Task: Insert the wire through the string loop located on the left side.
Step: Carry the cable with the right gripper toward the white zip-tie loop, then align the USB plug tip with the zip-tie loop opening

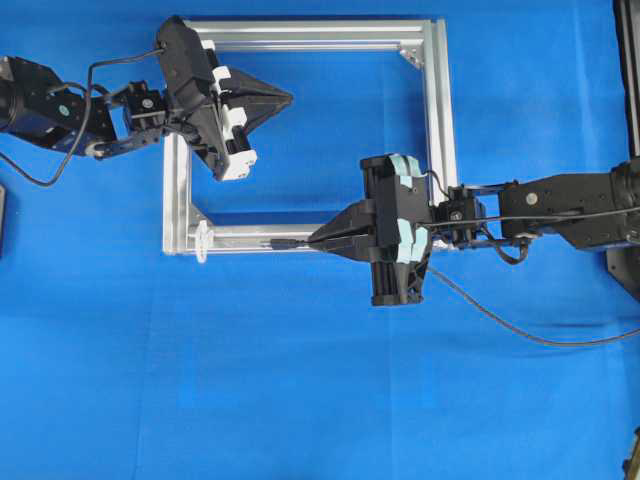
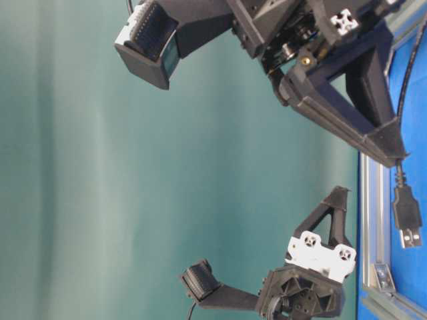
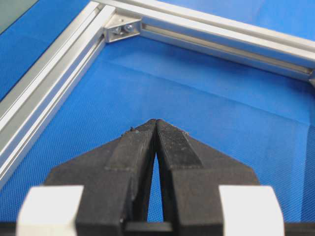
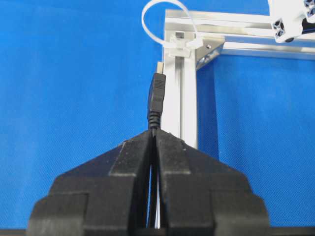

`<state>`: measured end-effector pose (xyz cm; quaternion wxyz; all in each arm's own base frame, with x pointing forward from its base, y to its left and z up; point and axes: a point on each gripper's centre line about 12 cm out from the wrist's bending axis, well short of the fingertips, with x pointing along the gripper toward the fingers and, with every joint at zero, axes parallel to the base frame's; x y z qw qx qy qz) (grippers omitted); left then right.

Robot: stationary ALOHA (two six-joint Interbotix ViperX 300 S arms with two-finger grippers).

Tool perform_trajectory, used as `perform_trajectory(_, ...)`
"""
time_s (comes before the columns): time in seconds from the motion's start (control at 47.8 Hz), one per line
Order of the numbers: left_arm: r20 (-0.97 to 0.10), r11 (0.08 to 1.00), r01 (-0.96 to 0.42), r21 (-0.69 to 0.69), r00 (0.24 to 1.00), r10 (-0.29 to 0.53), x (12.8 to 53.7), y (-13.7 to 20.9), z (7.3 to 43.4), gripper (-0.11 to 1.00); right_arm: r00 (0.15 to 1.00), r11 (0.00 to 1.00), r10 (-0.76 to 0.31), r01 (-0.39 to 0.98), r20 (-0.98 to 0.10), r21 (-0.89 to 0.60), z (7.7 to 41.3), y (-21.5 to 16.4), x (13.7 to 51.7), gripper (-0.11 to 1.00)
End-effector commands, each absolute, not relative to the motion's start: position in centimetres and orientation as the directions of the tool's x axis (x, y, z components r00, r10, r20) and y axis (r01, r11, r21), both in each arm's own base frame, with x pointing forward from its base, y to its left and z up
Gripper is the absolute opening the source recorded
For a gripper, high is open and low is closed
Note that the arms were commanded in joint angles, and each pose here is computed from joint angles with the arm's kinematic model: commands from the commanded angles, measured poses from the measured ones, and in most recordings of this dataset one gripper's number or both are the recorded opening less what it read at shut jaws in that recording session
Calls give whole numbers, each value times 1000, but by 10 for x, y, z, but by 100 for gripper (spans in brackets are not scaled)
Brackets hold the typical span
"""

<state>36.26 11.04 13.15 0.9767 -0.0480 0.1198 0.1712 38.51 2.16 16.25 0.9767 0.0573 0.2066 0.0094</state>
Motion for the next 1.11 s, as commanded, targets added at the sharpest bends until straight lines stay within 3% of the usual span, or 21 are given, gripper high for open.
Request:
perform_trajectory(0.0,-198,938,-341,-57,925,324,365,110,149,0,930,993,41,3,-364,117,175,21,394,0)
perform_trajectory(0.628,-198,939,-340,-56,925,323,364,110,150,0,932,993,14,31,-363,117,156,11,454,0)
perform_trajectory(1.089,-200,939,-340,-56,925,323,363,110,150,0,931,993,14,31,-364,117,154,11,457,0)
